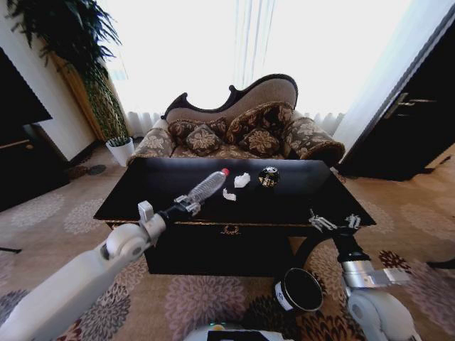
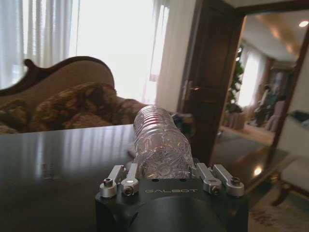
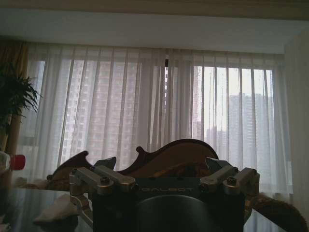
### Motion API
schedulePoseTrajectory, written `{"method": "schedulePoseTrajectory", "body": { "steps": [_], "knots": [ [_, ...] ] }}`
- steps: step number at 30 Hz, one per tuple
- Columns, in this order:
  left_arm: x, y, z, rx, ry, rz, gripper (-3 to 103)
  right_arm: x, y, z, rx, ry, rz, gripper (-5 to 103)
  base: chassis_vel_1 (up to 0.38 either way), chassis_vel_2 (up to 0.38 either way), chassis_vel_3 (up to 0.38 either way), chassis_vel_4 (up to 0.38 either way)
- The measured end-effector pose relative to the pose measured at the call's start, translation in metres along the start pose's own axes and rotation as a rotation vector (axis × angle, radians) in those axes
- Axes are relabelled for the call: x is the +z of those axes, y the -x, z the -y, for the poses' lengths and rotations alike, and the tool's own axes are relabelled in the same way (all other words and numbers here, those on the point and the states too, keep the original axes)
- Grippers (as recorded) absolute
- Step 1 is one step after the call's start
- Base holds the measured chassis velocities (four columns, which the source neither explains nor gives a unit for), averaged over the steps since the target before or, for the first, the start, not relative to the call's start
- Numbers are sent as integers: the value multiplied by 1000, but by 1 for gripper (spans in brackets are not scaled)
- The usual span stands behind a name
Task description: Move to the front of the table and place the trash on the table into the trash bin.
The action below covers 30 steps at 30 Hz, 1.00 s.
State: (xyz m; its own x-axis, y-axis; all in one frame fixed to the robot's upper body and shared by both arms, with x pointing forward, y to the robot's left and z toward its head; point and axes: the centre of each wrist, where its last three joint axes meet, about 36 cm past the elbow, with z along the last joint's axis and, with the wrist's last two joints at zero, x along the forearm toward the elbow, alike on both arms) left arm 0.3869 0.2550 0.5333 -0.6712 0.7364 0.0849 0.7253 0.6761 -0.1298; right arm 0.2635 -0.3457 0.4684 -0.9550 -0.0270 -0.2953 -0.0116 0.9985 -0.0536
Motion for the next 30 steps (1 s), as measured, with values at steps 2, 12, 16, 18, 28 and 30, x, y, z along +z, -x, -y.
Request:
{"method": "schedulePoseTrajectory", "body": {
  "steps": [2,12,16,18,28,30],
  "knots": [
    [-9,-7,22,42,-48,4,40,2,-4,0,10,-114,-6,100,0,0,0,0],
    [-28,-14,69,141,-304,6,40,9,-7,10,-37,-563,146,100,0,0,0,0],
    [-30,-12,85,174,-400,-5,40,6,-1,16,-129,-825,301,100,0,0,0,0],
    [-30,-12,88,181,-416,-7,40,5,0,16,-140,-856,327,100,0,0,0,0],
    [-34,-13,114,236,-551,-17,40,16,10,13,-274,-1107,534,100,0,0,0,0],
    [-33,-12,121,245,-583,-16,40,24,10,15,-289,-1123,546,100,0,0,0,0]
  ]
}}
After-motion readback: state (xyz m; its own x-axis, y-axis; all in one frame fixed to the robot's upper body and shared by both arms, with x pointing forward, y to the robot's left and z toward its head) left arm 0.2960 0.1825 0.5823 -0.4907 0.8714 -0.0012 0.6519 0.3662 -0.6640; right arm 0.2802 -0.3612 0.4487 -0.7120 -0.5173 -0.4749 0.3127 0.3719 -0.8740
